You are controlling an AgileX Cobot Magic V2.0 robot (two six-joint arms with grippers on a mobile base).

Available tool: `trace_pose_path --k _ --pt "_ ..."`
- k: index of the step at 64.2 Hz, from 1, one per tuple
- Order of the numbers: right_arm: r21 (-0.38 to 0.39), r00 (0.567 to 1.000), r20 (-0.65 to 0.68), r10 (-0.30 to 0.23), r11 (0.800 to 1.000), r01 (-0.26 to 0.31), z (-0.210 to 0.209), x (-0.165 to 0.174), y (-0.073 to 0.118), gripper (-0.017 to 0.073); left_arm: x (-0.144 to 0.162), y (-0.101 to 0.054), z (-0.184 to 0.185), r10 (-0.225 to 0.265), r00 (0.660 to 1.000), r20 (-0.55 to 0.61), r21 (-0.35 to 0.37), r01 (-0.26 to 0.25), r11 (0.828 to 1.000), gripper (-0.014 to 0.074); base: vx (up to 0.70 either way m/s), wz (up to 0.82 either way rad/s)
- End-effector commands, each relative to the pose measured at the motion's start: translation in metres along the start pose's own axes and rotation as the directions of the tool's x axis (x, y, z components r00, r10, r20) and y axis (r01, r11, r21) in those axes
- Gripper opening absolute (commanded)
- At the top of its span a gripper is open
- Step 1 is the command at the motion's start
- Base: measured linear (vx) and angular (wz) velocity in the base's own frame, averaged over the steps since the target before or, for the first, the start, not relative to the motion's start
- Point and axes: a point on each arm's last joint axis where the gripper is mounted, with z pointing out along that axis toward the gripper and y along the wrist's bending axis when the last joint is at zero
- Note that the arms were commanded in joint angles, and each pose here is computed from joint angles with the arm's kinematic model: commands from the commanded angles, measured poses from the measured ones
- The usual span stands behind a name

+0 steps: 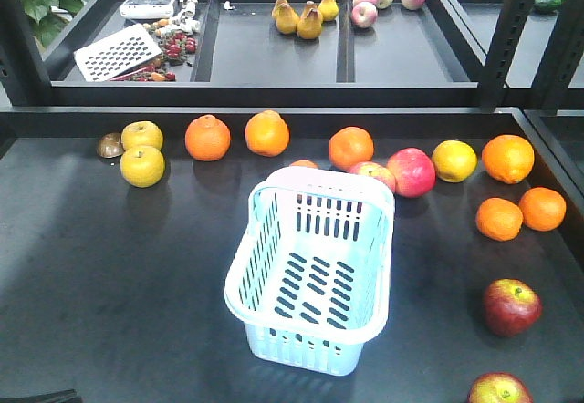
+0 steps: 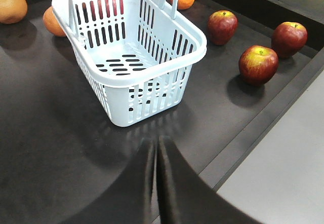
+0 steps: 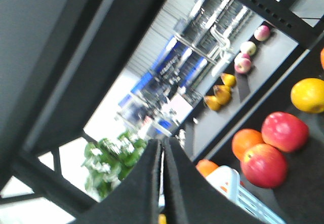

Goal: Pick three apples into basket with both arms
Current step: 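Reach the right gripper to the red apple nearest the robot and grasp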

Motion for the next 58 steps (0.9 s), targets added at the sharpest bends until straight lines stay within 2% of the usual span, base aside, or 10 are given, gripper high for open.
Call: trace_pose_path --k 1,5,8,13,16,23,30,37,43,58 --pt "-0.070 0.989 0.050 -0.139 0.987 0.142 -0.004 -0.024 0.031 -0.0004 -0.013 0.001 -0.003 -0.032 0.996 0.079 -0.015 0.033 0.999 -0.0008 0.00 0.00" --pt "-0.044 0.966 -0.010 -0.257 0.966 0.256 -0.003 -0.033 0.046 -0.0004 -0.013 0.001 -0.003 -0.032 0.996 0.079 -0.015 0.033 0.999 -0.0008 0.00 0.00" --pt "-0.010 0.929 -0.093 -0.359 0.933 0.360 -0.002 -0.039 0.056 -0.0004 -0.013 0.001 -0.003 -0.032 0.996 0.079 -0.015 0.033 0.999 -0.0008 0.00 0.00" --pt "0.031 0.861 -0.217 -0.460 0.878 0.478 0.003 -0.053 0.074 -0.0004 -0.013 0.001 -0.003 -0.032 0.996 0.079 -0.015 0.033 0.999 -0.0008 0.00 0.00" --pt "0.053 0.816 -0.290 -0.501 0.842 0.536 0.006 -0.060 0.081 -0.0004 -0.013 0.001 -0.003 -0.032 0.996 0.079 -0.015 0.033 0.999 -0.0008 0.00 0.00" --pt "0.074 0.662 -0.468 -0.586 0.720 0.690 0.017 -0.075 0.094 -0.0001 -0.013 0.001 -0.003 -0.032 0.996 0.079 -0.015 0.033 0.999 -0.0008 0.00 0.00" --pt "0.061 0.575 -0.530 -0.623 0.648 0.759 0.031 -0.083 0.099 0.0008 -0.013 0.001 -0.003 -0.032 0.996 0.079 -0.015 0.033 0.999 -0.0008 0.00 0.00" --pt "0.059 0.566 -0.555 -0.610 0.649 0.758 0.040 -0.081 0.097 0.0025 -0.013 0.001 -0.003 -0.032 0.996 0.079 -0.015 0.033 0.999 -0.0008 0.00 0.00" --pt "0.018 0.489 -0.653 -0.579 0.633 0.774 0.050 -0.072 0.090 0.0102 -0.013 0.001 -0.003 -0.032 0.996 0.079 -0.015 0.033 0.999 -0.0008 0.00 0.00" --pt "-0.140 0.272 -0.838 -0.473 0.668 0.730 0.091 -0.038 0.070 0.0552 -0.013 0.001 -0.003 -0.032 0.996 0.079 -0.015 0.033 0.999 -0.0008 0.00 0.00"
